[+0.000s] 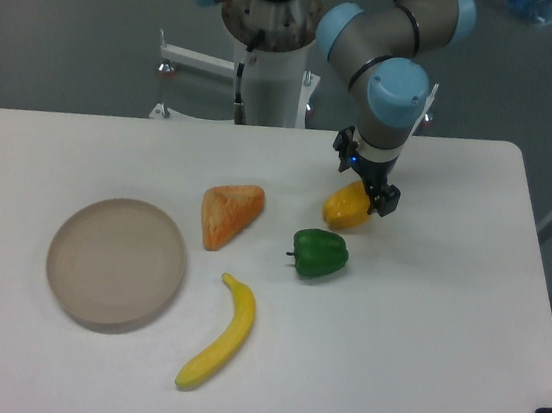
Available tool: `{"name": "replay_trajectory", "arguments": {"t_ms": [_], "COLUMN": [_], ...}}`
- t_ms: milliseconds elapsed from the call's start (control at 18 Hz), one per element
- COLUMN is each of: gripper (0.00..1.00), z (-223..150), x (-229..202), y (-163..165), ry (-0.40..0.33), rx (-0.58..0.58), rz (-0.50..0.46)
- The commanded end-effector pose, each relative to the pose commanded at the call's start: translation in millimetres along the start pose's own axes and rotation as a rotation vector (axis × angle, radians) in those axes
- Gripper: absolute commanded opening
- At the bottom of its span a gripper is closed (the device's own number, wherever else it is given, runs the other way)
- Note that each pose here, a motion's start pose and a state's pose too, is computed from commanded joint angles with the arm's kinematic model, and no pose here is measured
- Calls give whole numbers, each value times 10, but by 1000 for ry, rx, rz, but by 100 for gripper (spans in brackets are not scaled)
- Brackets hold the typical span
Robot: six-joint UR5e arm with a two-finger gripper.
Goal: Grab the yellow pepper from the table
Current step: 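Close the gripper fingers around the yellow pepper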
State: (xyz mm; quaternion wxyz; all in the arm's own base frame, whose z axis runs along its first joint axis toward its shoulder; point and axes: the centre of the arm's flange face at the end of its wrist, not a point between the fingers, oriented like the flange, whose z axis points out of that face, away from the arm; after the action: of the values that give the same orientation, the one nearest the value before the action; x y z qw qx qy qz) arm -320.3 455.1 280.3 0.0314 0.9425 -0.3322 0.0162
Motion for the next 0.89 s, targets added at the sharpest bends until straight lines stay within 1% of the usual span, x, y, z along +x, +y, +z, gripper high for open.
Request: {"name": "replay_trajectory", "arguments": {"t_ms": [222,278,389,556,778,889], "gripper": [100,100,100,100,100,100], "z": [46,59,77,190,274,345], "x": [-6,8,2,40,31,25], "y": [-14,-84,-136,-155,-166,-170], "ry": [8,9,-13,-11,-36,-31], "rx": [3,6,7,7,7,7], "rz": [-15,-13,-13,-10,-9,-9]}}
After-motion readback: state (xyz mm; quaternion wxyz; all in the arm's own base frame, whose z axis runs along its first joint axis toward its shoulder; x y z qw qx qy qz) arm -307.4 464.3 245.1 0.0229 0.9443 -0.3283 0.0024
